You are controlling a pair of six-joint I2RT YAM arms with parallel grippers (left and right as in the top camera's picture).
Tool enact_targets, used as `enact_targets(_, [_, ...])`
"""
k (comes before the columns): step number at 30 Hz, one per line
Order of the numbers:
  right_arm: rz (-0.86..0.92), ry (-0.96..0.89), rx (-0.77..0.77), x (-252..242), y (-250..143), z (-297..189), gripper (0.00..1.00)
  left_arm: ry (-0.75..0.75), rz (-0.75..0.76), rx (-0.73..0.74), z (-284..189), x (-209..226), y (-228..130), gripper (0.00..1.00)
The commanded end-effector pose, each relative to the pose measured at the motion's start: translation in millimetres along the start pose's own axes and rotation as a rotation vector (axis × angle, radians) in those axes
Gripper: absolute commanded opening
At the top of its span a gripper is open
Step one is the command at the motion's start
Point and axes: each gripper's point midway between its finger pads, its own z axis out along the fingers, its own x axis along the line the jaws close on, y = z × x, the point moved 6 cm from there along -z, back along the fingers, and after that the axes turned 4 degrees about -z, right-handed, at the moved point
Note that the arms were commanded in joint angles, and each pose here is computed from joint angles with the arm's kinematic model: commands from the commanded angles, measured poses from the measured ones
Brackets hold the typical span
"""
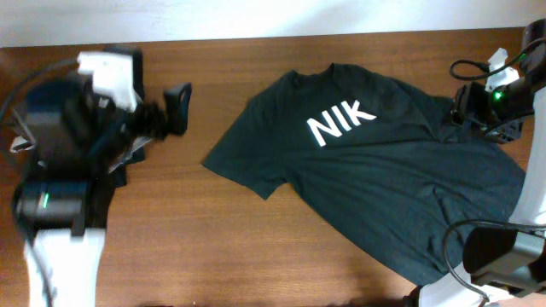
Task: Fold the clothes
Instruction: 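Move the left gripper to the shirt's left shoulder and grasp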
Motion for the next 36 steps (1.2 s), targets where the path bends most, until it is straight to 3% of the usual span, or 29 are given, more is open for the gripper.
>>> enact_targets(1, [0.018, 0.032, -0.022, -6, -1, -7, 0.61, -0.055, -0.02, 0.063, 44, 8, -7, 0.99])
enact_targets(7, [0.096, 0.017, -0.039, -33, -2, -14, 0.61, -0.14, -0.089, 0.216, 114, 26, -48, 0.99])
enact_targets(14, [0.218, -0.011, -0.079, -78, -7, -26, 0.6, -0.284, -0.154, 0.232, 166, 31, -69, 0.99])
enact_targets(19, [0.284, -0.032, -0.131, -105, -7, -34, 0.6, -0.331, -0.146, 0.222, 174, 27, -71, 0.99])
enact_targets(26, [0.231, -0.047, -0.266, -104, 24, -33, 0.6, -0.342, -0.161, 0.274, 173, 17, -80, 0.99])
enact_targets(31, [0.201, -0.036, -0.251, -99, 36, -19, 0.6, -0.214, -0.128, 0.335, 181, 7, -95, 0.99])
enact_targets(36, [0.181, -0.021, -0.208, -92, 44, -2, 0.6, -0.191, -0.063, 0.365, 188, -27, -105, 0.99])
